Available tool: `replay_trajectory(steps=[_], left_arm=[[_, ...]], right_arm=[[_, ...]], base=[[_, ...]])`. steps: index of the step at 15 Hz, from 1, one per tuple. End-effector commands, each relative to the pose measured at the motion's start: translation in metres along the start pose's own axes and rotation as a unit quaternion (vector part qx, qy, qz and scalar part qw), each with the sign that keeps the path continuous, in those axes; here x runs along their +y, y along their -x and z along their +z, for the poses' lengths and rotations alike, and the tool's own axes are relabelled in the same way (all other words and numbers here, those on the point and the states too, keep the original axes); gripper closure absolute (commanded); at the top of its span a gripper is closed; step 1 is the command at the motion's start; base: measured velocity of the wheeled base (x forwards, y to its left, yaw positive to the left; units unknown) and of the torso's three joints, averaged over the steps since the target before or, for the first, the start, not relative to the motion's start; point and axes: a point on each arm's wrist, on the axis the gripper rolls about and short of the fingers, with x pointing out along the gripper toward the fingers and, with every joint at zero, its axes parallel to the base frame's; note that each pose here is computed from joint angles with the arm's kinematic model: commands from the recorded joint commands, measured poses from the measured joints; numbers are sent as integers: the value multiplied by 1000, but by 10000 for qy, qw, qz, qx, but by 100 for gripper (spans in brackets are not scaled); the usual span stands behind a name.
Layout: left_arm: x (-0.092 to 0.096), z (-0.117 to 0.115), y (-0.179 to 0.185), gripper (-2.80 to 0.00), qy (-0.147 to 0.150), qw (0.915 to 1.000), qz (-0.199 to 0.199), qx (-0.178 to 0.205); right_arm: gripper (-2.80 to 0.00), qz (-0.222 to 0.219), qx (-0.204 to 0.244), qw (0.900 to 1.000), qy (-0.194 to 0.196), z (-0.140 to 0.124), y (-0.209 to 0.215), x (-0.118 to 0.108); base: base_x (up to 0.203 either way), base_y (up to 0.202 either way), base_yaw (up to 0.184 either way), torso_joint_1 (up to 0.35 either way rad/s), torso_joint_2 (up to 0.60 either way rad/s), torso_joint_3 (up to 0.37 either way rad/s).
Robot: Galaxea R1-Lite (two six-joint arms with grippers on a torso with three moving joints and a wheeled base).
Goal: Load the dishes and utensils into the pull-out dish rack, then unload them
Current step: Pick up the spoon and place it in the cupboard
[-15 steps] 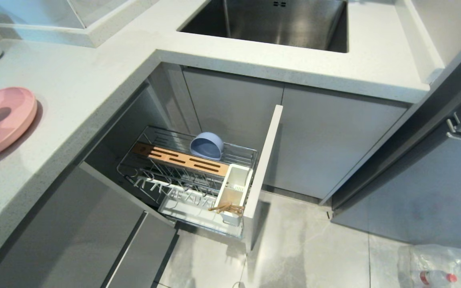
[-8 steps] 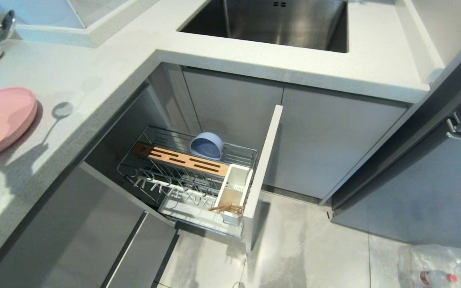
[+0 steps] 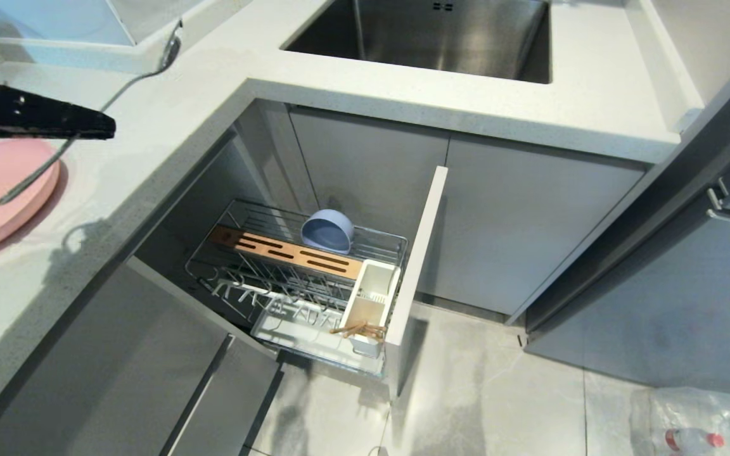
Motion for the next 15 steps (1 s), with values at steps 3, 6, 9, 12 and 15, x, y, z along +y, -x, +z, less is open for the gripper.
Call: replay_trajectory(steps=[3, 6, 9, 12, 15], left_arm=[[0, -9, -45, 0, -69, 9970, -148, 760], [6, -20, -89, 0, -148, 9882, 291, 1495], [14, -27, -118, 0, -102, 9801, 417, 1937], [20, -34, -150, 0, -92, 9702, 598, 2348], [25, -42, -188, 0, 65, 9581, 780, 2757]], right_arm=[[0, 0, 6, 10000, -1, 0, 0, 0], [0, 0, 6, 10000, -1, 0, 0, 0], [0, 0, 6, 10000, -1, 0, 0, 0], [0, 0, 6, 10000, -1, 0, 0, 0], [0, 0, 6, 10000, -1, 0, 0, 0]], base=[[0, 0, 0, 0, 0, 0], [0, 0, 0, 0, 0, 0], [0, 0, 0, 0, 0, 0], [0, 0, 0, 0, 0, 0], [0, 0, 0, 0, 0, 0]])
